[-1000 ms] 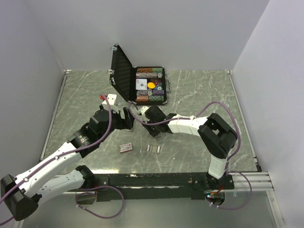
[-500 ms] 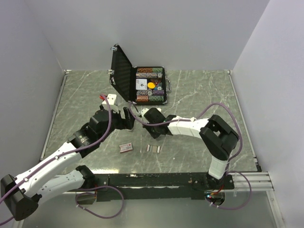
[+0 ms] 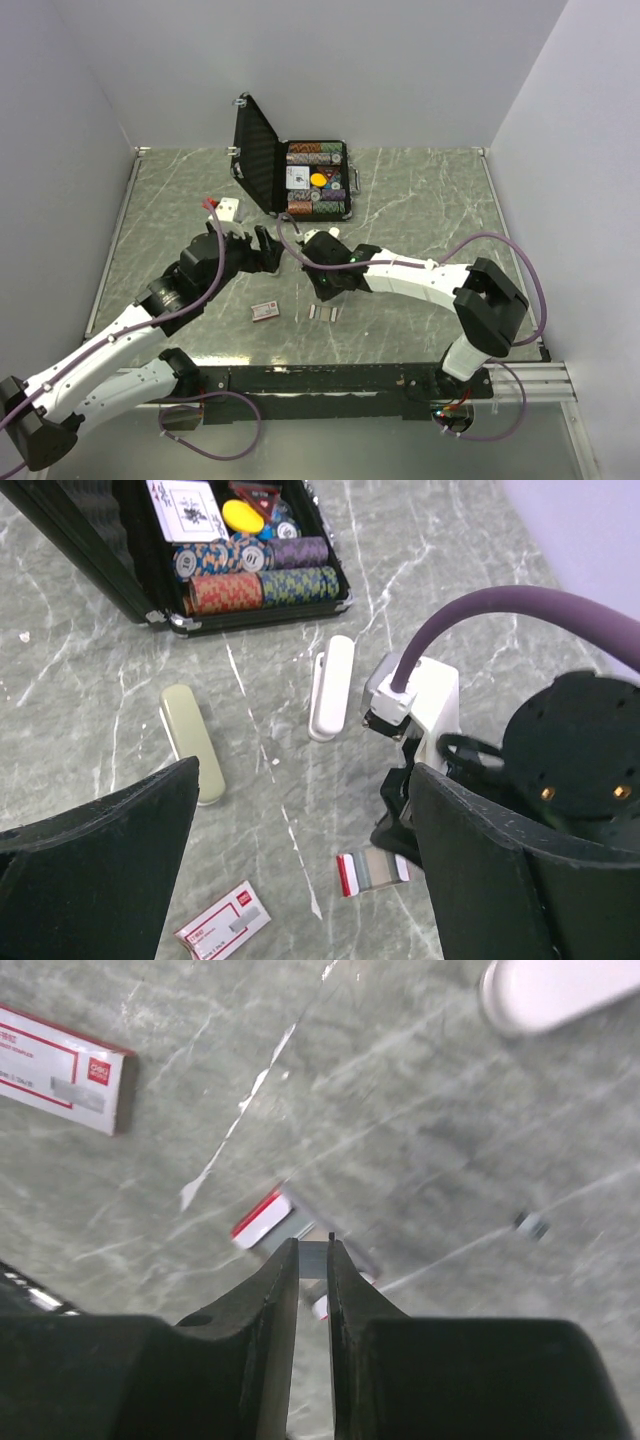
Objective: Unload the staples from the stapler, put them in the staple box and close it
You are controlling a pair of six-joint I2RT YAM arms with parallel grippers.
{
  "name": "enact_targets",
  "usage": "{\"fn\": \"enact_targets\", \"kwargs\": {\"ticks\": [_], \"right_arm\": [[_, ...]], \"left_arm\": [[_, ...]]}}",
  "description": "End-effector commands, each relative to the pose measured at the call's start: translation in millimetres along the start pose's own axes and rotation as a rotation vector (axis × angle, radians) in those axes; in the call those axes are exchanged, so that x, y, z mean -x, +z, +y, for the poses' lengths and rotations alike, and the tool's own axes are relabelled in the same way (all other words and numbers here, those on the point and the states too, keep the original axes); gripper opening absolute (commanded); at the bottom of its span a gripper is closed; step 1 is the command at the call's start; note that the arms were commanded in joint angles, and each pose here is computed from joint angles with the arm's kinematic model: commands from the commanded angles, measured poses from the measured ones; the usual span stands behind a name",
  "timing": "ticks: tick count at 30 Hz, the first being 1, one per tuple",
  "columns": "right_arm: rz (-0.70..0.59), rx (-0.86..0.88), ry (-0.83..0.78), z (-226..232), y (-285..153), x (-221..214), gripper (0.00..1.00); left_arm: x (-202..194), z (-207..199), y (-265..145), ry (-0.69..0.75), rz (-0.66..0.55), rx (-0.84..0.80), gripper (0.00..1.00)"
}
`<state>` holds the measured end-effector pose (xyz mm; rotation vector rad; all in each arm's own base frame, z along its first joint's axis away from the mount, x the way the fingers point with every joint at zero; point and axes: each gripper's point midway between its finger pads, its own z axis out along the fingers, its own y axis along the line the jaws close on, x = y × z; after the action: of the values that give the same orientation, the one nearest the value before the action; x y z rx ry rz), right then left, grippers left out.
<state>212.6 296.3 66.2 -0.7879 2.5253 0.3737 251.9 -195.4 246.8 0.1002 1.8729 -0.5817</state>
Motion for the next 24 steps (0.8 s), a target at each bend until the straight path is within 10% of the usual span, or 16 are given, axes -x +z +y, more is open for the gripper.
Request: {"fn": "enact_targets", "kwargs": {"ticks": [1,24], "right_arm": [[-0.007,-0.046,0.175,10,-21,6,0.21],[0.094,-0.197,0.456,21,4,-29,0.17]], "left_arm": [[9,-7,-7,-0.029,-0.027,-0.034,0.9],[21,-36,-28,-0.075,-0.017,-0.179,0.89]]}}
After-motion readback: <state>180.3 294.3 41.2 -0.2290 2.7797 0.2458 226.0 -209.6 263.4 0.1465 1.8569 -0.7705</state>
